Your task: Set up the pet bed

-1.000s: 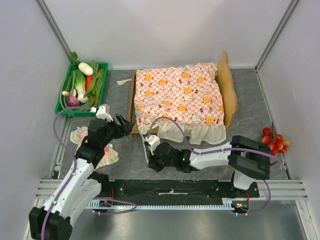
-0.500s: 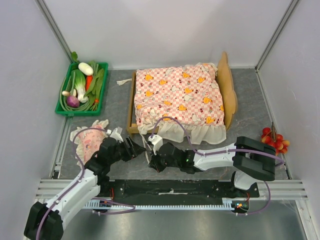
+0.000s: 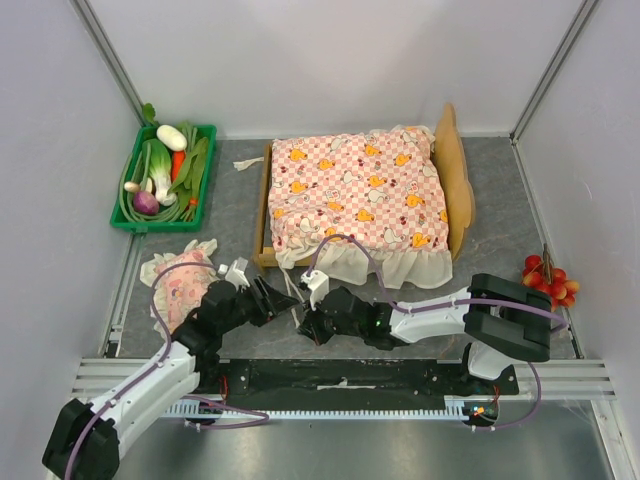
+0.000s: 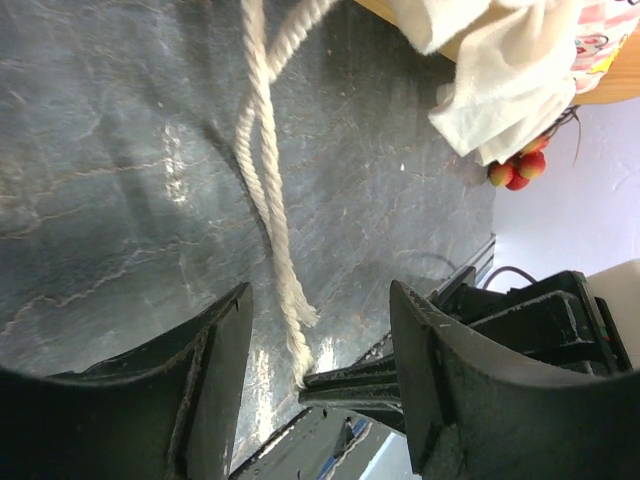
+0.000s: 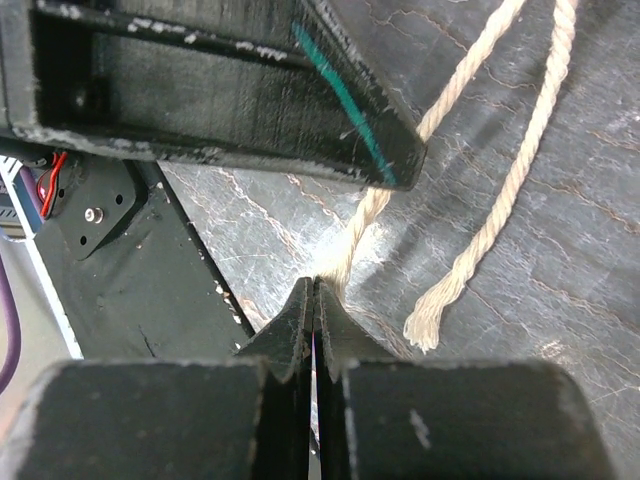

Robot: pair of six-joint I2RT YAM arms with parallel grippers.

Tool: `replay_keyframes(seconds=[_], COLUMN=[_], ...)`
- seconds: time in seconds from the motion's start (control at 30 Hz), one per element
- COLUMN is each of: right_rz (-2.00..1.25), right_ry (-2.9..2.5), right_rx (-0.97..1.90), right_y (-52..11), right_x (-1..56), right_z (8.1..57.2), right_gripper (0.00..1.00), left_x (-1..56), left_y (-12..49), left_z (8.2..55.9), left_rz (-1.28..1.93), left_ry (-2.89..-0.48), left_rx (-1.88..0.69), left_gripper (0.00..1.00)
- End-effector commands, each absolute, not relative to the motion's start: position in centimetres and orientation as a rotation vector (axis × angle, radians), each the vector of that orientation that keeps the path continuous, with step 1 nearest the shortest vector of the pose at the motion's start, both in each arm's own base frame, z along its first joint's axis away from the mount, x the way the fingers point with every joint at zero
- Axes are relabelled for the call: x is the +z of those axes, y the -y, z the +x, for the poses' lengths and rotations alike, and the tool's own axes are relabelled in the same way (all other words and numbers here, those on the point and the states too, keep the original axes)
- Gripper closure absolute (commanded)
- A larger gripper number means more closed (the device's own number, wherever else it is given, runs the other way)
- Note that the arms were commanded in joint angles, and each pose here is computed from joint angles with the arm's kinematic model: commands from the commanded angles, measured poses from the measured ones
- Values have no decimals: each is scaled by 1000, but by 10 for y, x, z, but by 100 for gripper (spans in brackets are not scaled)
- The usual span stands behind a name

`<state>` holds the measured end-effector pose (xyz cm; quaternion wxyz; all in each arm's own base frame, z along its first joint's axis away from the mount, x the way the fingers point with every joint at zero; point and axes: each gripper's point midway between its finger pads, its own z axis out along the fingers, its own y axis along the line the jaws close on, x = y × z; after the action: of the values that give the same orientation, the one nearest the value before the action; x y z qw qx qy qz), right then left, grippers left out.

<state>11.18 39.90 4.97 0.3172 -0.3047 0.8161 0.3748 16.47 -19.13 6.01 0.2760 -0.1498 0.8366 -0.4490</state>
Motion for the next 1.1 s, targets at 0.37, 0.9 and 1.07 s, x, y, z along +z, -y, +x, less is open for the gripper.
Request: replay_keyframes(seconds=[0.37,0.9,1.07], right_rz=[-653,-679,-692], right_ry=[-2013,-2009,-2010], right_rx=[1033,1048,1057], right_y=[-398,-402,-404], right_x=[84,83,82], right_z=[133,130,128], right_gripper=[100,100,100], left_x=[42,45,41], left_y=[203,207,204], left_z=[149,153,155], left_rz=[-437,-443,-460], left_ry=[-2307,-2292,-2292], left_rx=[-1209,-1202,-1176], left_gripper=[43,71,71])
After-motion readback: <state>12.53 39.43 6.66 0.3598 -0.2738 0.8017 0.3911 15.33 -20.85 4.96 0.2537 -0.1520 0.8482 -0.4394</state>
